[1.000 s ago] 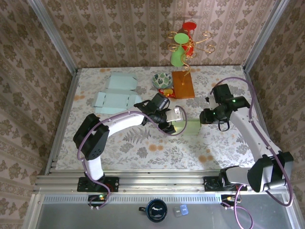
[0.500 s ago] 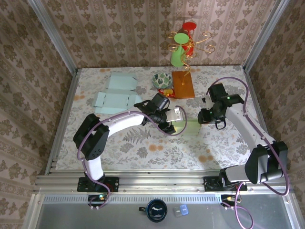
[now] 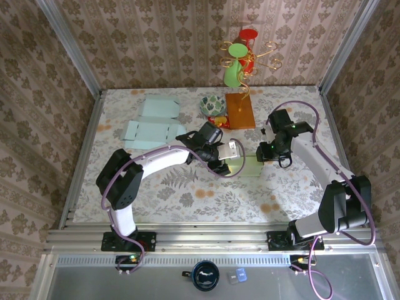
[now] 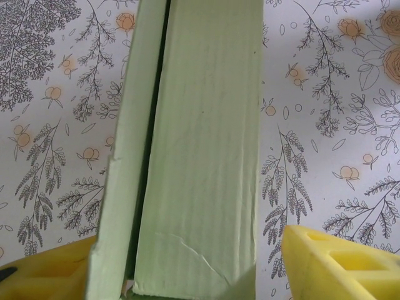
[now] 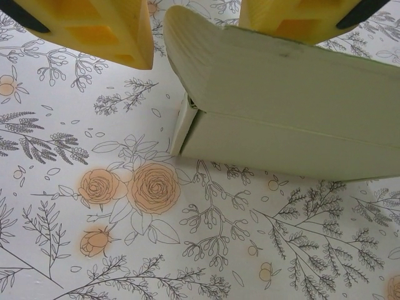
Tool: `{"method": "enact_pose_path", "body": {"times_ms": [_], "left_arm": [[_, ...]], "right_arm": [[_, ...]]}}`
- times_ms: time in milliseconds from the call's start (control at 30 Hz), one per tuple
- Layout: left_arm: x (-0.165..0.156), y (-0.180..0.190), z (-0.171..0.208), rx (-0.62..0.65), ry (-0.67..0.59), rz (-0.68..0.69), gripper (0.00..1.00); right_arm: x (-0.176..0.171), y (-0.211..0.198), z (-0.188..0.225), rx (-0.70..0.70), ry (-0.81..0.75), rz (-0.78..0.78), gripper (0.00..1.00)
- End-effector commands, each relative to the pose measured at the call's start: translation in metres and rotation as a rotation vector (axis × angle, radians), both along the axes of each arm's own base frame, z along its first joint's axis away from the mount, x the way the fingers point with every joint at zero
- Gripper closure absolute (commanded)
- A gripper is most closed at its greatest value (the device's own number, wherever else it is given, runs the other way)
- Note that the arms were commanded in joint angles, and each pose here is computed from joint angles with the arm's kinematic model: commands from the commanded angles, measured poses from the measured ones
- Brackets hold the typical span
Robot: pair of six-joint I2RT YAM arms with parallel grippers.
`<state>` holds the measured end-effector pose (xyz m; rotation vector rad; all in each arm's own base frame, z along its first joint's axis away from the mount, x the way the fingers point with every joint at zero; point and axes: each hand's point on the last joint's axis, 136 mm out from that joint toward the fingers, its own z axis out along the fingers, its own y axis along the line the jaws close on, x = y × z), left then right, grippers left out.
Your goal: Fold the paper box
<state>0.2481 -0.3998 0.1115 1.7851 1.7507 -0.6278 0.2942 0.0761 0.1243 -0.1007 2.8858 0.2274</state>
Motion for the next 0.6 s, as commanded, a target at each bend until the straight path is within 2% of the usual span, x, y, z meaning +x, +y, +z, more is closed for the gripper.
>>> {"method": "enact_pose_path", "body": {"times_ms": [0,300,567], "left_arm": [[-0.005,-0.006,0.002,-0.002,0.023,-0.018,0.35],[-0.007,-0.006,0.002,-0.002,0.024,-0.022,0.35],[-0.009,-0.005,0.002,0.001,0.026,-0.024,0.36]], "right_arm": [[-0.002,0.001,-0.01,-0.014,0.036,0.003,0.6],[-0.002,0.0,0.001,-0.021,0.03,-0.007,0.64],[0.004,-0.001,0.017,-0.024,-0.006,-0.007,0.63]]}}
